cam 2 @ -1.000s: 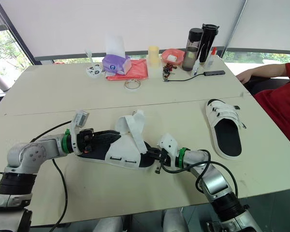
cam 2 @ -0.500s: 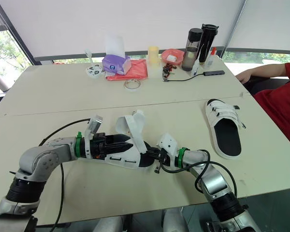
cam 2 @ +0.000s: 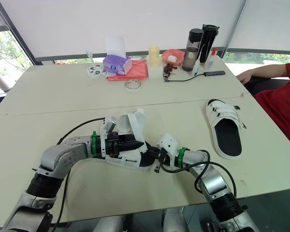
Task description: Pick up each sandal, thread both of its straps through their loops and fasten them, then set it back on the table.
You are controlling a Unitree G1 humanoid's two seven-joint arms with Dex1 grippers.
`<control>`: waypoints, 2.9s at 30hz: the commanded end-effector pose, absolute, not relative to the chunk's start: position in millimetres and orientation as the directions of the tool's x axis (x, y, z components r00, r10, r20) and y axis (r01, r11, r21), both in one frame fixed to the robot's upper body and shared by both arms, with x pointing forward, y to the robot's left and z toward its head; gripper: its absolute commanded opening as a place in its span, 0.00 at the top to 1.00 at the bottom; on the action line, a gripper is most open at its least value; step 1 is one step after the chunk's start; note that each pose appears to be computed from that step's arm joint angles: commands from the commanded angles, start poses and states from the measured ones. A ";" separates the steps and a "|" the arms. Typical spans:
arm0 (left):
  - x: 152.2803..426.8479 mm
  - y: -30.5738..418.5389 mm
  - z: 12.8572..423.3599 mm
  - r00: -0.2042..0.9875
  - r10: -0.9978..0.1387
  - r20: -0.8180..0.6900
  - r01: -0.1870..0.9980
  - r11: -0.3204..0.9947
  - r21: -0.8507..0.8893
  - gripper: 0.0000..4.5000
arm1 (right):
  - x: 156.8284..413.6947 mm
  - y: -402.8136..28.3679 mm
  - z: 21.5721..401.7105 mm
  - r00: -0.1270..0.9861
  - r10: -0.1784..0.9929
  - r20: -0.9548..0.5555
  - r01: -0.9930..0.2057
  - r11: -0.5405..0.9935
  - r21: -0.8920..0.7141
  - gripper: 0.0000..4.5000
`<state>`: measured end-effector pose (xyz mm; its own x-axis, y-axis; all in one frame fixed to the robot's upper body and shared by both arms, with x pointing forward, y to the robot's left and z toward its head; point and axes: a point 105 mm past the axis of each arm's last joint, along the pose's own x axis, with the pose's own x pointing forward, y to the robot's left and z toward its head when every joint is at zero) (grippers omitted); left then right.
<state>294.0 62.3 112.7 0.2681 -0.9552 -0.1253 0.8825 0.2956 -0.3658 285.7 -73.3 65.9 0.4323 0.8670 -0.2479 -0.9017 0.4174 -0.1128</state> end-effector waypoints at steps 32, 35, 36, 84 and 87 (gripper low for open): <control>280.5 130.8 154.4 0.048 -0.982 -0.182 0.917 0.116 -0.382 0.99 | 285.1 -94.8 19.1 0.466 0.781 -0.416 -0.870 0.490 -0.055 1.00; 279.1 132.7 152.8 0.026 -0.980 -0.196 0.918 0.101 -0.384 0.99 | 283.8 -95.5 18.7 0.468 0.779 -0.417 -0.869 0.493 -0.053 1.00; 278.8 133.8 151.3 0.019 -0.978 -0.207 0.919 0.099 -0.383 0.99 | 283.2 -95.8 18.6 0.469 0.779 -0.417 -0.867 0.495 -0.052 1.00; 263.8 131.9 128.5 -0.074 -0.889 -0.451 0.986 0.001 -0.164 0.99 | 285.0 -93.0 15.9 0.478 0.776 -0.412 -0.862 0.505 -0.049 1.00; 269.3 134.3 120.1 -0.041 -0.864 -0.502 0.995 0.013 -0.103 0.99 | 285.4 -93.1 16.1 0.478 0.776 -0.412 -0.862 0.504 -0.050 1.00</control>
<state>266.6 130.8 123.9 -0.0637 -0.8845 -0.4622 0.9891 0.0056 -0.1470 285.3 -69.9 64.7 0.4295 0.8716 -0.2364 -0.9031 0.4142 -0.1136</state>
